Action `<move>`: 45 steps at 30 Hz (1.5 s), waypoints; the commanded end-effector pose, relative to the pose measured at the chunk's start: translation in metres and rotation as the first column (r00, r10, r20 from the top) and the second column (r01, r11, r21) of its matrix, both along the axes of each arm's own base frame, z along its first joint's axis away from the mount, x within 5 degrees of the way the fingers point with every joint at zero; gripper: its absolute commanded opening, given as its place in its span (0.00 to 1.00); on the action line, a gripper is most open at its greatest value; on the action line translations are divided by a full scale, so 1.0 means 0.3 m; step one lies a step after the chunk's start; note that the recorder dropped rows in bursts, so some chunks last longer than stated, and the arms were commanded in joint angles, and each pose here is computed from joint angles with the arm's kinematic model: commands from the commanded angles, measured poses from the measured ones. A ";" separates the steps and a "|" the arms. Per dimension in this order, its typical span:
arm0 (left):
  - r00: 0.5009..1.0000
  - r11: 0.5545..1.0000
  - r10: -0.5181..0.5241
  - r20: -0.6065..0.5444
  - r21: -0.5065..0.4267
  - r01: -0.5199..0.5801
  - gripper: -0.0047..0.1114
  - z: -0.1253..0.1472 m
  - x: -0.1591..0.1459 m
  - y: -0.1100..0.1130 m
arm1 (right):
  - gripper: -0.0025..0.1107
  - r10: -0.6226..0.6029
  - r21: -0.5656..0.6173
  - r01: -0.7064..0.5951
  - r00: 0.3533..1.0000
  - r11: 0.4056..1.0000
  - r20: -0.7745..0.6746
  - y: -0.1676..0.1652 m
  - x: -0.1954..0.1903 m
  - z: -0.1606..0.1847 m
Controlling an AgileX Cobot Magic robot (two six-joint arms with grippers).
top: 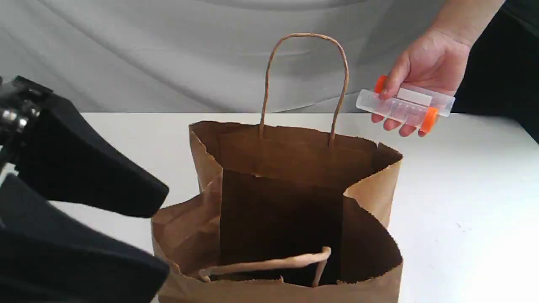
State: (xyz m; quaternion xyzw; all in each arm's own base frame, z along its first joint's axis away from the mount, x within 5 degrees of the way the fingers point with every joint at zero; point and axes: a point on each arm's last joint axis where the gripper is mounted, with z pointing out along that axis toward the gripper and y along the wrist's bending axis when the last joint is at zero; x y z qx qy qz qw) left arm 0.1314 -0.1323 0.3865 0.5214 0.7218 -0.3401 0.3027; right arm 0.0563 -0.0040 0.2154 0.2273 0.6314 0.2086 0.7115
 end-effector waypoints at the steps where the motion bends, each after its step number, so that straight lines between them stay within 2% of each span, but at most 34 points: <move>1: 0.999 0.999 -0.021 -0.028 0.034 0.022 0.52 -0.033 -0.019 -0.008 | 0.02 -0.001 -0.017 0.001 1.000 1.000 -0.005 0.001 -0.001 -0.005; 7: 0.995 0.997 -0.036 -0.095 0.065 0.042 0.52 -0.109 -0.029 -0.010 | 0.02 -0.002 -0.026 0.002 1.000 1.000 -0.005 0.001 -0.001 -0.005; 10: 0.995 0.998 -0.065 -0.079 0.015 0.066 0.52 -0.115 -0.031 -0.020 | 0.02 0.003 -0.026 -0.004 1.000 1.000 -0.010 0.003 -0.001 -0.006; 17: 0.999 0.999 0.030 0.039 0.020 -0.031 0.52 -0.116 0.014 -0.018 | 0.02 0.027 -0.027 -0.028 0.999 0.999 -0.031 0.010 0.000 -0.012; 27: 0.992 0.997 -0.035 0.124 -0.070 0.044 0.52 -0.090 0.010 -0.036 | 0.02 0.031 -0.027 -0.032 0.999 0.999 -0.034 0.011 0.000 -0.013; 42: 0.995 0.991 -0.074 0.064 -0.106 0.081 0.52 -0.131 0.053 -0.077 | 0.02 0.052 -0.027 -0.053 0.997 0.998 -0.053 0.017 0.000 -0.019; 45: 0.995 0.989 -0.081 0.054 -0.122 0.087 0.45 -0.137 0.064 -0.087 | 0.02 0.070 -0.027 -0.071 0.995 0.997 -0.068 0.023 0.001 -0.024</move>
